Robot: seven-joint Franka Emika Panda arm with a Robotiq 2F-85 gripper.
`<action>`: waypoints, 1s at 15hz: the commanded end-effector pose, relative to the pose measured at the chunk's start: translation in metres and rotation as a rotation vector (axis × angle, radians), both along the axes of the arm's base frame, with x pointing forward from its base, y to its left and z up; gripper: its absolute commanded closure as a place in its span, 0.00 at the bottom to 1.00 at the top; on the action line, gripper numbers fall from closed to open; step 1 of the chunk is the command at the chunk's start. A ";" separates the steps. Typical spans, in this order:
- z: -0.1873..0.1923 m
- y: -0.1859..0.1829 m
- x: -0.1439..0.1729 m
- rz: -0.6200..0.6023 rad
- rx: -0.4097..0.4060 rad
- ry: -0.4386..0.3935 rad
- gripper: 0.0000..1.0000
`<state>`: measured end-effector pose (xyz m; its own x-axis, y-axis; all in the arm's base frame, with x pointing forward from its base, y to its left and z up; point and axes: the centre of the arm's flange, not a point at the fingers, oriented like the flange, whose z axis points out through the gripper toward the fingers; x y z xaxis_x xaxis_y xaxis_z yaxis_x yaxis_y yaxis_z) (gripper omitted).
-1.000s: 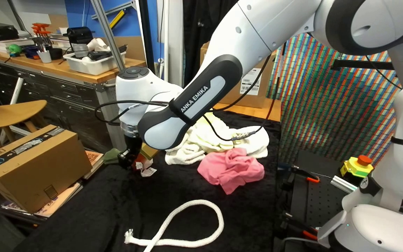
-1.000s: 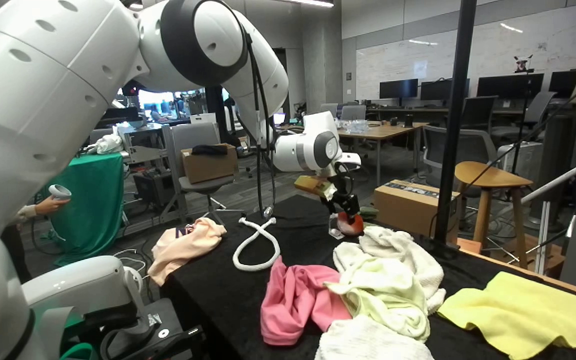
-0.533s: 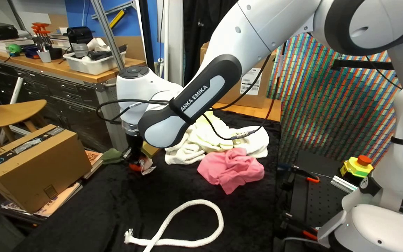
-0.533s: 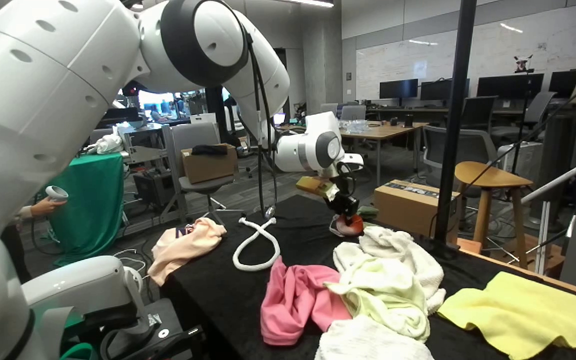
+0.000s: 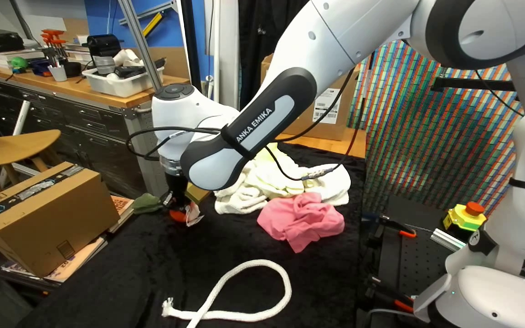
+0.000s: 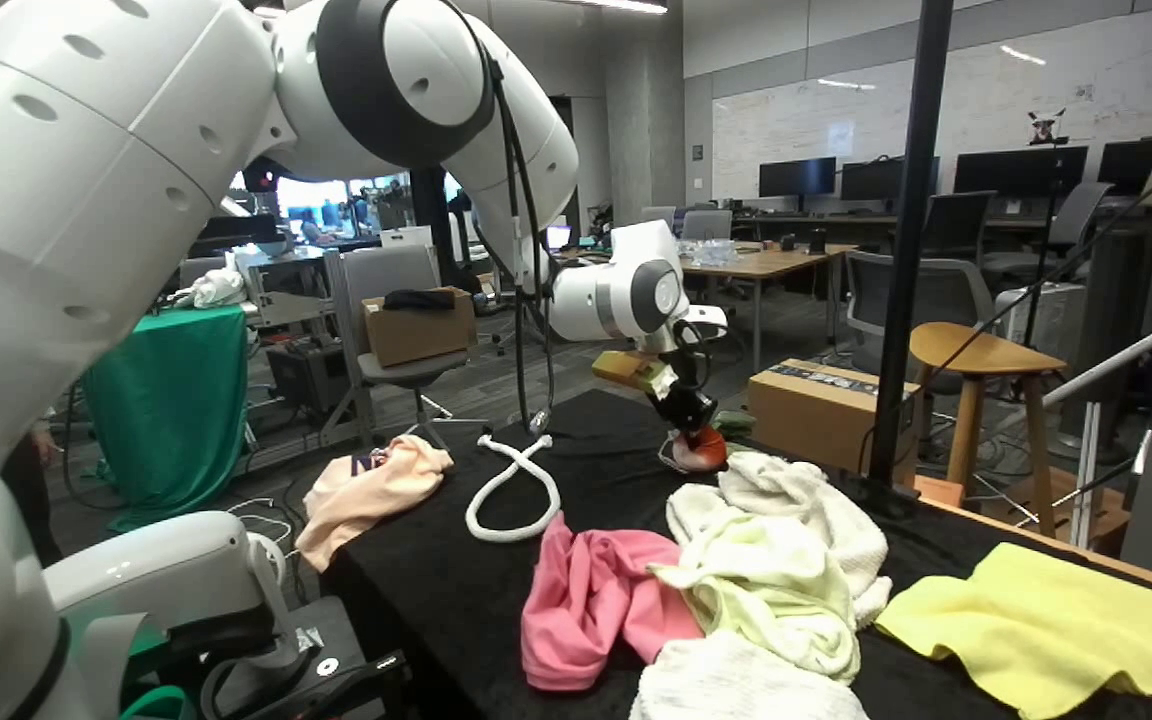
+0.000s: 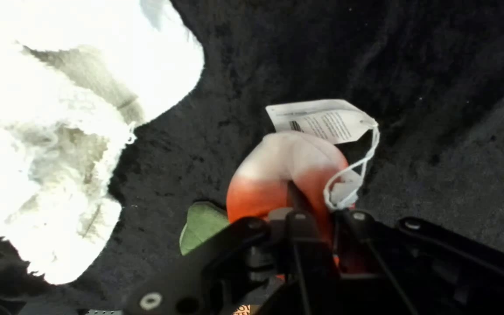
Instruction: Pile up all the things on the table on the white shirt
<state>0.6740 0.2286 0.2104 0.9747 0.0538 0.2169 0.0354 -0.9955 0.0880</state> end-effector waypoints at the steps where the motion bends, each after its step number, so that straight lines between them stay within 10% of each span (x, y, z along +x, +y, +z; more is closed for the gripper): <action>1: 0.032 -0.020 -0.041 0.016 0.000 0.055 0.90; 15: 0.108 -0.166 -0.187 -0.146 -0.013 0.060 0.90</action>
<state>0.5248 0.0957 0.3015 0.9907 -0.0475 0.1271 -0.0610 -0.9926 0.1047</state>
